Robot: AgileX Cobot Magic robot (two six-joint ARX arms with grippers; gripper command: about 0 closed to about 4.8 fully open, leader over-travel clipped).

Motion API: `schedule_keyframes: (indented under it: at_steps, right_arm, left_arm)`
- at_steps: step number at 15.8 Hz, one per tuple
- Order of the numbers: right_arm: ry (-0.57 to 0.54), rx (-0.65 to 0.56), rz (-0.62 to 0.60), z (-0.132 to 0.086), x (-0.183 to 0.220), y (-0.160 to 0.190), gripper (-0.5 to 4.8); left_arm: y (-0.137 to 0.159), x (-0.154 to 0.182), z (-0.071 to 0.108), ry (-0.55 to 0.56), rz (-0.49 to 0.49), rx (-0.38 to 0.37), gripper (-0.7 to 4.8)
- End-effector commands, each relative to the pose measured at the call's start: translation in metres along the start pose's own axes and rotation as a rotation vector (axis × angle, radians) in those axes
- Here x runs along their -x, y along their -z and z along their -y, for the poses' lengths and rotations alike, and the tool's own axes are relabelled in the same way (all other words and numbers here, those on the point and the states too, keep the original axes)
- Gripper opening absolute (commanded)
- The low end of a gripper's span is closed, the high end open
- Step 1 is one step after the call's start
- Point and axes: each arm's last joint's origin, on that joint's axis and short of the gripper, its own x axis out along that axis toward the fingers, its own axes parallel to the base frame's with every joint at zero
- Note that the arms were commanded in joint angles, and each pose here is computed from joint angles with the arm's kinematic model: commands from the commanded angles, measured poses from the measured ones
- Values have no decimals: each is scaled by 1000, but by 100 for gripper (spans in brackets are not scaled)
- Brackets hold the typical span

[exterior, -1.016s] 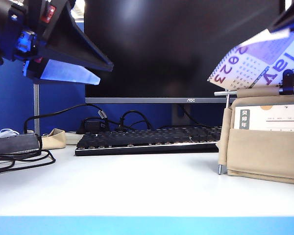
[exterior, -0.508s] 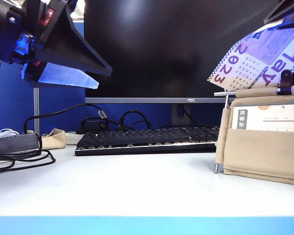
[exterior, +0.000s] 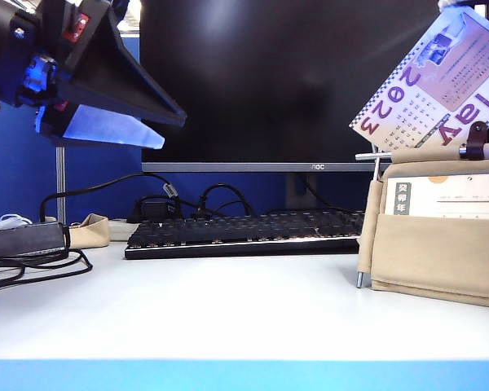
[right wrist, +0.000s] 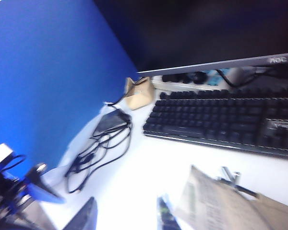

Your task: Turn one page of the calendar.

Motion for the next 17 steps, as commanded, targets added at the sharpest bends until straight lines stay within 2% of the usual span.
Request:
schedule_keyframes:
  at_steps: [1,8,10,13,17]
  right_arm:
    - [25,19,23,-1,1,-3,161]
    - [168,61,44,7,6,-3,161]
    - [270,38,6,19,19,4,161]
    - [352,45,-39,24,20,10,160]
    - [437,-27,-107,48,18,18,158]
  left_arm:
    - [2,0,1,28,-23,17,291]
    - [4,0,1,30,-39,31,291]
    - [4,0,1,30,-40,31,291]
    - [4,0,1,30,-39,30,291]
    - [5,0,1,30,-42,33,291]
